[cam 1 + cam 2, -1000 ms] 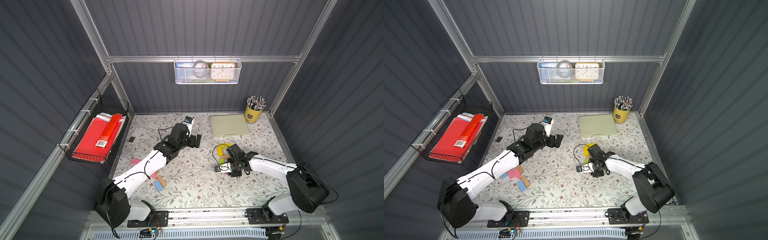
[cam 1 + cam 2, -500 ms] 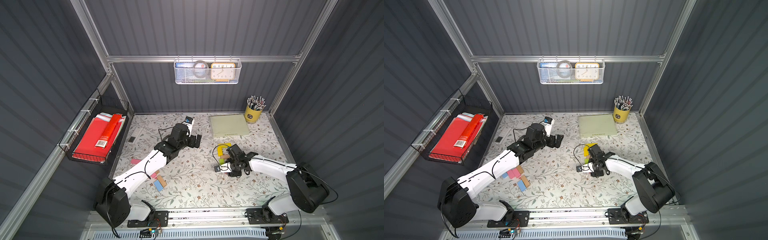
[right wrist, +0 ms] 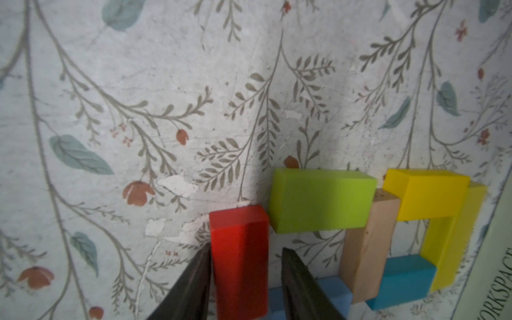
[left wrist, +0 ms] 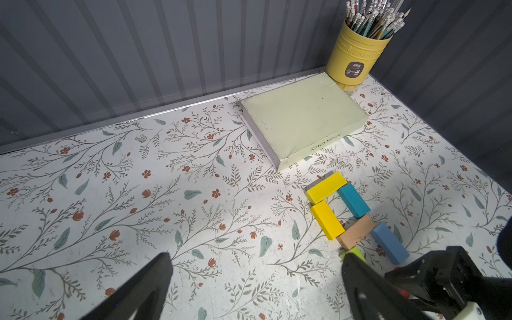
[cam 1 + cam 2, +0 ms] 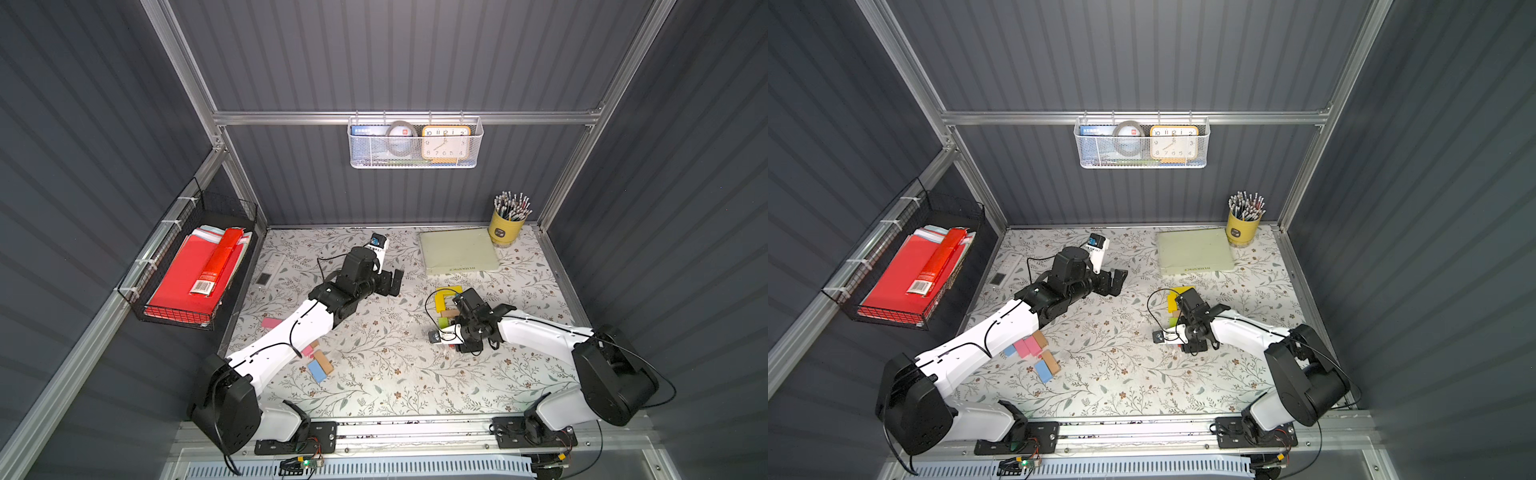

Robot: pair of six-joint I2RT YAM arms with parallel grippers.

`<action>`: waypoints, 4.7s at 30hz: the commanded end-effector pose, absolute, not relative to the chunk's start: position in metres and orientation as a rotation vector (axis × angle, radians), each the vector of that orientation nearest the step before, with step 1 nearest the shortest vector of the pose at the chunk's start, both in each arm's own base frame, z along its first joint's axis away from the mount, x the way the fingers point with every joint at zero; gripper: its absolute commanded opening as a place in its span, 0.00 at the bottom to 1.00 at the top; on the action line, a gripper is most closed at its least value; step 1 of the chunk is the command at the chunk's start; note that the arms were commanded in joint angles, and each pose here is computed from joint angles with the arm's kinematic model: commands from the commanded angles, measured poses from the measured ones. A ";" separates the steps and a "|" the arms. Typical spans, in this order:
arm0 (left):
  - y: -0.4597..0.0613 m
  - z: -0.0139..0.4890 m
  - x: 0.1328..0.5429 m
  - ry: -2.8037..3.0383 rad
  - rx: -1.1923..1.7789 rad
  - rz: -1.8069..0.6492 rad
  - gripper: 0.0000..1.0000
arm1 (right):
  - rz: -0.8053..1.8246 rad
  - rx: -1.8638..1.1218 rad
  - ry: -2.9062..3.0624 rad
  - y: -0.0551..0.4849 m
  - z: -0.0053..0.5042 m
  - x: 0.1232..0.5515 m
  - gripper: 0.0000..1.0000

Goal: Assemble the number 8 with building blocks
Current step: Assemble the building block at the center of the board, then pick up the building block from the center of the board, then place the building block at the center of the board.

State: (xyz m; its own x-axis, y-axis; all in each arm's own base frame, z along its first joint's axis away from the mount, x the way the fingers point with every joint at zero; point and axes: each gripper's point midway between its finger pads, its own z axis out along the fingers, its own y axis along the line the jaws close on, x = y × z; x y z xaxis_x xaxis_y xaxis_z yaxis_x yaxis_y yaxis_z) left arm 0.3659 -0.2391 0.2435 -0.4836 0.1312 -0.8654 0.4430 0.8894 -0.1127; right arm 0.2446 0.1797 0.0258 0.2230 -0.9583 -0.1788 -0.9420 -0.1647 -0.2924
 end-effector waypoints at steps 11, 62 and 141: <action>-0.237 0.239 0.367 2.066 0.428 -0.389 1.00 | -0.097 -2.164 1.786 0.173 0.020 0.245 0.46; 0.008 0.099 0.307 2.399 -1.028 -0.179 0.90 | 0.679 -0.445 1.974 0.229 0.207 0.292 0.96; -0.160 0.091 0.410 2.354 -1.097 -0.626 0.09 | 0.545 -0.520 2.149 0.222 0.178 0.287 0.97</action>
